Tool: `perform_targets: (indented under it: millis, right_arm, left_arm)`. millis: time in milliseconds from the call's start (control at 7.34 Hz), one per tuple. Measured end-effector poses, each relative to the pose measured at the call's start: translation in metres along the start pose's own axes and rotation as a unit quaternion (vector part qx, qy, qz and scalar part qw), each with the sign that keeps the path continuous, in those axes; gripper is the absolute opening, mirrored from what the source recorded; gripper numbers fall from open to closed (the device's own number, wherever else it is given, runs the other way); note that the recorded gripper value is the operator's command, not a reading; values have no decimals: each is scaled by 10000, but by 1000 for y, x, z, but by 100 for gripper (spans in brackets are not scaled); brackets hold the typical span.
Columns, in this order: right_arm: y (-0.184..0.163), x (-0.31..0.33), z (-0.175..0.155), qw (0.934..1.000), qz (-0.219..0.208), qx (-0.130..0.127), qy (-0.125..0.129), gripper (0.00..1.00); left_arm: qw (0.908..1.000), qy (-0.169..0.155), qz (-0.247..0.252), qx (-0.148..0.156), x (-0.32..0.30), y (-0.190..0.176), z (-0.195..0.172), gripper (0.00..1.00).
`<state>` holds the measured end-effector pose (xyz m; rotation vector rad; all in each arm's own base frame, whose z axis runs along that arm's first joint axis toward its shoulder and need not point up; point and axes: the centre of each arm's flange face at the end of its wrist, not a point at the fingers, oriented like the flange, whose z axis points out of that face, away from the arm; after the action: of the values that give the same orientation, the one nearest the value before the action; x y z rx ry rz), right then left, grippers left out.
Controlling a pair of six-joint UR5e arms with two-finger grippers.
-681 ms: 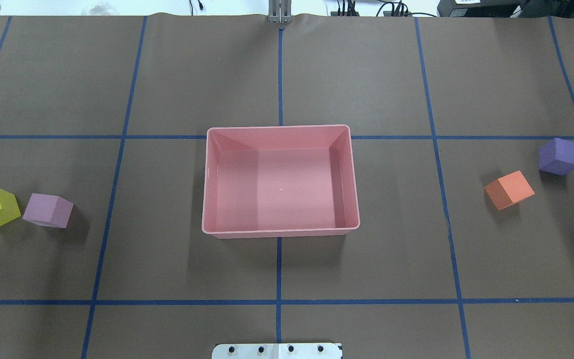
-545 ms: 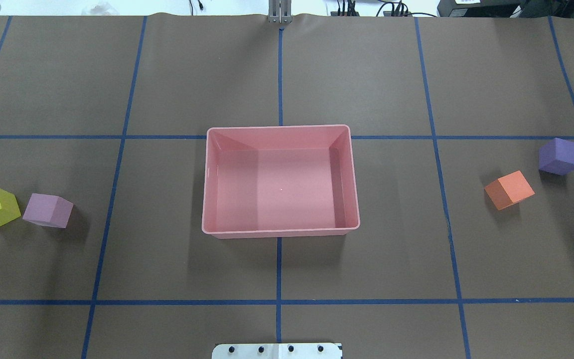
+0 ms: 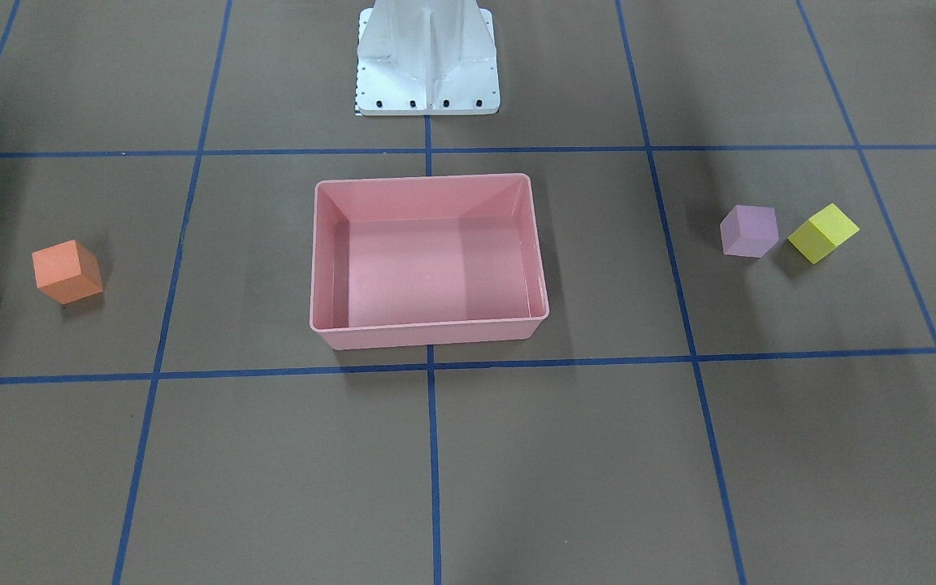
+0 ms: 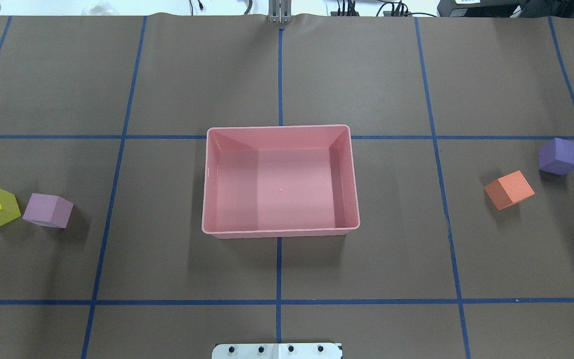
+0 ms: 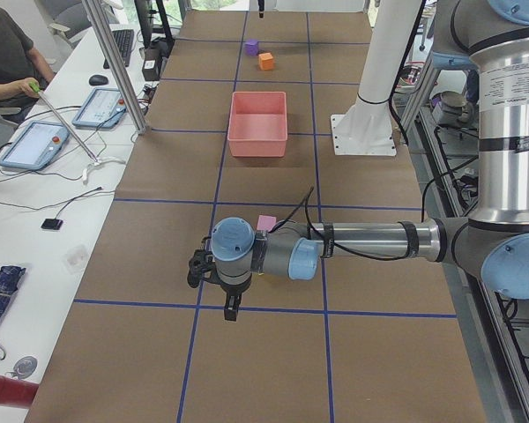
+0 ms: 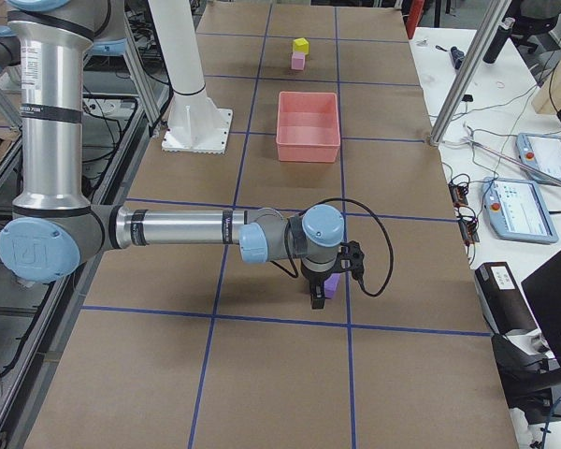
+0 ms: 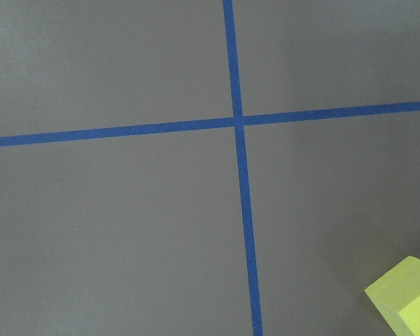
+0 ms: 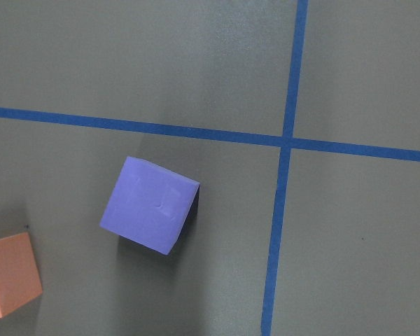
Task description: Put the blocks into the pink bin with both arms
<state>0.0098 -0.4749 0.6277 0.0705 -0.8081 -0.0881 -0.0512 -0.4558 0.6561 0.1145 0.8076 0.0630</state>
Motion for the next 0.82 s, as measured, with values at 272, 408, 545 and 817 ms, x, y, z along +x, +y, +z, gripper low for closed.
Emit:
perform_targets:
  millis: [272,408,545,817]
  right_arm:
    - [-1,-2,0,10000,-29,11,-8,100]
    - [-2,-4,0,10000,-56,43,-31,100]
    - [-3,-7,2,10000,-22,69,-67,100]
    - [-8,-23,15,9990,452,-25,-70,100]
  left_arm:
    - [10000,5,9,25,0,2,0,100]
    - [10000,8,-63,33,0,2,0,100]
    - [9999,8,-155,59,0,2,0,100]
    - [9997,10,-239,113,0,1,0,100]
